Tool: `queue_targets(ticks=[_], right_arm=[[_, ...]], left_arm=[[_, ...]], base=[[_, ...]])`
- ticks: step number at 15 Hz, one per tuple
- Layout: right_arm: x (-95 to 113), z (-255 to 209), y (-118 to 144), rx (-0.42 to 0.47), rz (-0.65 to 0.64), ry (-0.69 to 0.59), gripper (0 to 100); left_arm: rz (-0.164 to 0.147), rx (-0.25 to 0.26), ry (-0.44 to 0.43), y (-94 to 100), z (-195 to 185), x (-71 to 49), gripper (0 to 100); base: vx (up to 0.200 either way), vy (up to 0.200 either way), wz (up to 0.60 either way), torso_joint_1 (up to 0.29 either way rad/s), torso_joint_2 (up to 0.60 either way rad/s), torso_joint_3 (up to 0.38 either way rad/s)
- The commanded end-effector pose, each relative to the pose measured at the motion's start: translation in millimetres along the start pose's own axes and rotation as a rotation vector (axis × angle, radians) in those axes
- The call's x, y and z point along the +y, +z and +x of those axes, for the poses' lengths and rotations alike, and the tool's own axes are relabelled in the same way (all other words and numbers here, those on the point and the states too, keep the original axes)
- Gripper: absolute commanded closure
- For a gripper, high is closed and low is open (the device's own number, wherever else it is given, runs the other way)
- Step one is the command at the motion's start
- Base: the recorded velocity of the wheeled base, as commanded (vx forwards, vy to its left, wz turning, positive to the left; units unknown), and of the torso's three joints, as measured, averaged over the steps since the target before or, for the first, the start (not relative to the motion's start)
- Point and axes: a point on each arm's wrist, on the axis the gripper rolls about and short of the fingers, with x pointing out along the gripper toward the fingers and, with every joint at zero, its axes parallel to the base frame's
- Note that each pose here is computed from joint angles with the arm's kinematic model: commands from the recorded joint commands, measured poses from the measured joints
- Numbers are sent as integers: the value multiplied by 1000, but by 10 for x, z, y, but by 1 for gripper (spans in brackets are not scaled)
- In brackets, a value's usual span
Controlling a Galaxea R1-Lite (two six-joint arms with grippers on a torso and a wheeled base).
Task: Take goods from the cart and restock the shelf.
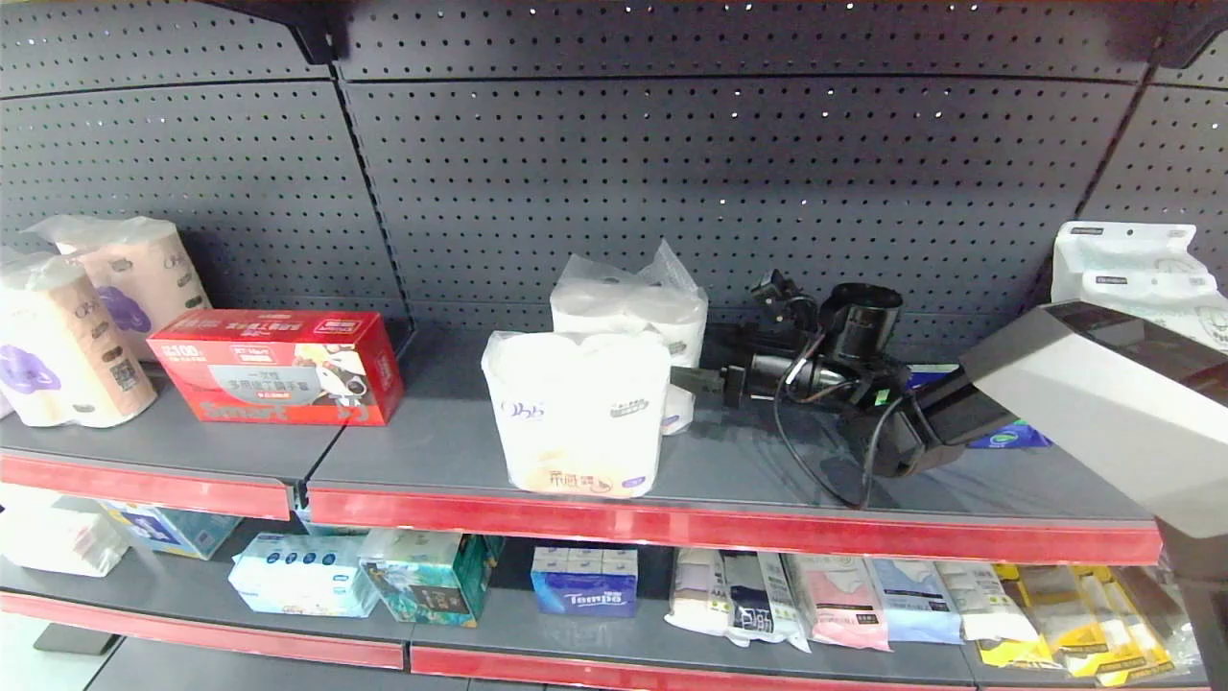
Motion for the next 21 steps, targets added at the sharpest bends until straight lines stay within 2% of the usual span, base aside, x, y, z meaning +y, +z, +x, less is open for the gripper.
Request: queue_targets(ticks=[1,7,13,15,17,20,21], right_arm=[[33,-113,143,-9,-9,-15,0],[95,-563,324,8,9,-129,0],[234,-898,359,41,32,-219,0],[519,-944,400,61,40,-206,0],[705,-919,421,63,38,-183,0],[928,-755,479,48,16,-153,0],[928,-755,479,48,16,-153,0]], left_arm=[[-1,1,0,1,1,0,0],[-1,1,0,1,1,0,0],[-1,1,0,1,1,0,0],[-1,1,2,1,1,0,0],[-1,1,0,1,1,0,0],[-1,1,2,1,1,0,0],[-1,1,2,1,1,0,0]], base=[[0,0,0,0,0,0],[0,0,0,0,0,0],[0,0,0,0,0,0],[0,0,0,0,0,0],[0,0,0,0,0,0],[0,0,0,0,0,0],[0,0,0,0,0,0]])
